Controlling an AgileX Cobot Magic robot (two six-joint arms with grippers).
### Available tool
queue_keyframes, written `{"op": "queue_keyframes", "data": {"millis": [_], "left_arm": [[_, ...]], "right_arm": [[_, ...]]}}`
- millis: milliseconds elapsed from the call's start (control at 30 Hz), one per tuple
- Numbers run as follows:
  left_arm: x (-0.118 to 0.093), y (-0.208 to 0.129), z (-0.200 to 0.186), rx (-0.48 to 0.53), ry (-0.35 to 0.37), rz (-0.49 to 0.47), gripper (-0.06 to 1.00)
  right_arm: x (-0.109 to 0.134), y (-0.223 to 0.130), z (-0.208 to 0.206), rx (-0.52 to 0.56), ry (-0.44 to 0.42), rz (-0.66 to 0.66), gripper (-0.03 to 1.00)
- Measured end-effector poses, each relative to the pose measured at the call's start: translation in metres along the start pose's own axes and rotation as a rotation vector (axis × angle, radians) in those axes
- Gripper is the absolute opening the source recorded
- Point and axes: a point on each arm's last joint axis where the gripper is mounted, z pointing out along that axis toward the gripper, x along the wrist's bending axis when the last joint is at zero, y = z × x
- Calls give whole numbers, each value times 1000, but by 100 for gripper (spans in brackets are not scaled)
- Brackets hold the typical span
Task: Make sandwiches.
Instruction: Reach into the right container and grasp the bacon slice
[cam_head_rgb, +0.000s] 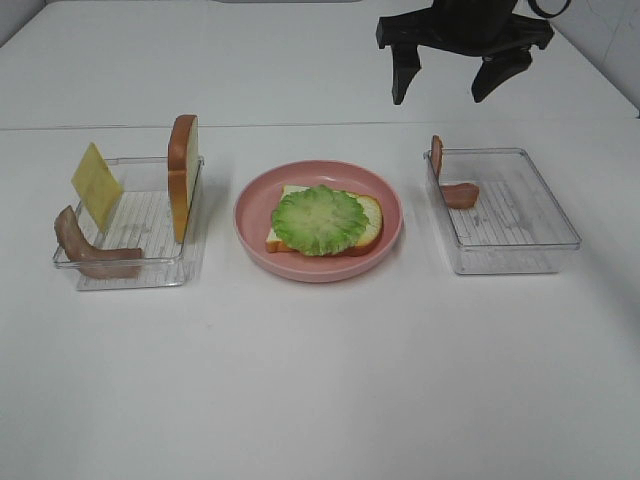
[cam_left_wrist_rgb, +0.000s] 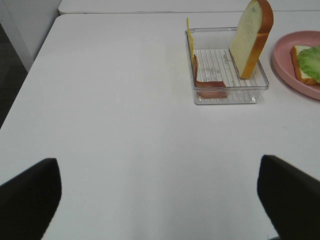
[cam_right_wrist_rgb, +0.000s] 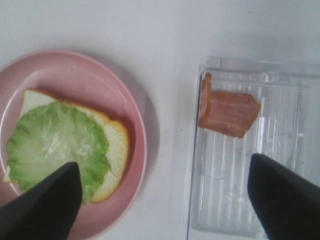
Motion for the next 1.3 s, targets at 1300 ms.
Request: {"op": "queue_keyframes", "data": {"millis": [1300], "left_arm": [[1,0,0,0,6,3,99]], "right_arm": [[-38,14,121,148,78,190,79]]}}
